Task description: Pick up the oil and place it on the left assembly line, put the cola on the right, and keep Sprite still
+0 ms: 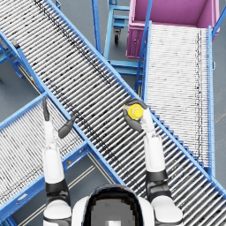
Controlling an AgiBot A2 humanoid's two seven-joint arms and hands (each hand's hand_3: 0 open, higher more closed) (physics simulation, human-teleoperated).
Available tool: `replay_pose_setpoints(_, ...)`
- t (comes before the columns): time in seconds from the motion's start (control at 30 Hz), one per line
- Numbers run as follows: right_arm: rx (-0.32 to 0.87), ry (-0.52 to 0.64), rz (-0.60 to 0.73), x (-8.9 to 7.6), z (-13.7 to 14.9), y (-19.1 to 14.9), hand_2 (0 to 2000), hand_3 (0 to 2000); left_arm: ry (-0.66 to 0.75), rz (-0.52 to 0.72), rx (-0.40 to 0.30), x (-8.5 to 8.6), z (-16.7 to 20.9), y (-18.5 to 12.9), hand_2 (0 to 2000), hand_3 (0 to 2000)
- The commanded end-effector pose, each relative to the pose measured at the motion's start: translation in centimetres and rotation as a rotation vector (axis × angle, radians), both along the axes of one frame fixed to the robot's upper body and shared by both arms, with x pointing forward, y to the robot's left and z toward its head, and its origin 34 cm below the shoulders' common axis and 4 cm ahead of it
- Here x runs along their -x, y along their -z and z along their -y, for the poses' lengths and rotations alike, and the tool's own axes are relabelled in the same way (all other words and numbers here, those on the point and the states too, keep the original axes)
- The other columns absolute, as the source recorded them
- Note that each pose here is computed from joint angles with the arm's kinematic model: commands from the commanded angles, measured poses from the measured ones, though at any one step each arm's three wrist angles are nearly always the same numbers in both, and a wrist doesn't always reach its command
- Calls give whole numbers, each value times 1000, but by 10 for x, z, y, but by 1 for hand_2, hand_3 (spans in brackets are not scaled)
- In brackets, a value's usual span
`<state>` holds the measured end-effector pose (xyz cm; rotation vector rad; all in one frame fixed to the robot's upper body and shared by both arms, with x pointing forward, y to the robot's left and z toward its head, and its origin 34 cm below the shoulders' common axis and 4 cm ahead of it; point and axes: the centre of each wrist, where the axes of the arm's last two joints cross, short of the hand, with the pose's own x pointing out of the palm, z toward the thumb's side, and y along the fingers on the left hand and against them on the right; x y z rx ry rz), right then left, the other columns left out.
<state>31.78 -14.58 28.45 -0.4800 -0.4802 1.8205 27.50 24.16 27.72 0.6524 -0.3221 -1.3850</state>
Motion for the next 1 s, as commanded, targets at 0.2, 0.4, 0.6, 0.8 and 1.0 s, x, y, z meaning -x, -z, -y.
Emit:
replay_pose_setpoints(0.2,5,-26,41,2,-6,-11,2000,2000,245,-111,-116,6,67,33,0,0)
replay_pose_setpoints(0.4,433,-177,196,20,-31,-29,2000,2000,362,-151,-148,5,102,44,0,0)
replay_pose_setpoints(0.6,204,-239,164,35,-54,-22,2000,2000,379,-149,-133,1,110,42,0,0)
replay_pose_setpoints(0.8,255,-359,174,55,-78,-12,2000,2000,413,-169,-147,10,116,50,0,0)
replay_pose_setpoints(1.0,244,-373,169,60,-83,-8,2000,2000,478,-154,-165,26,130,51,0,0)
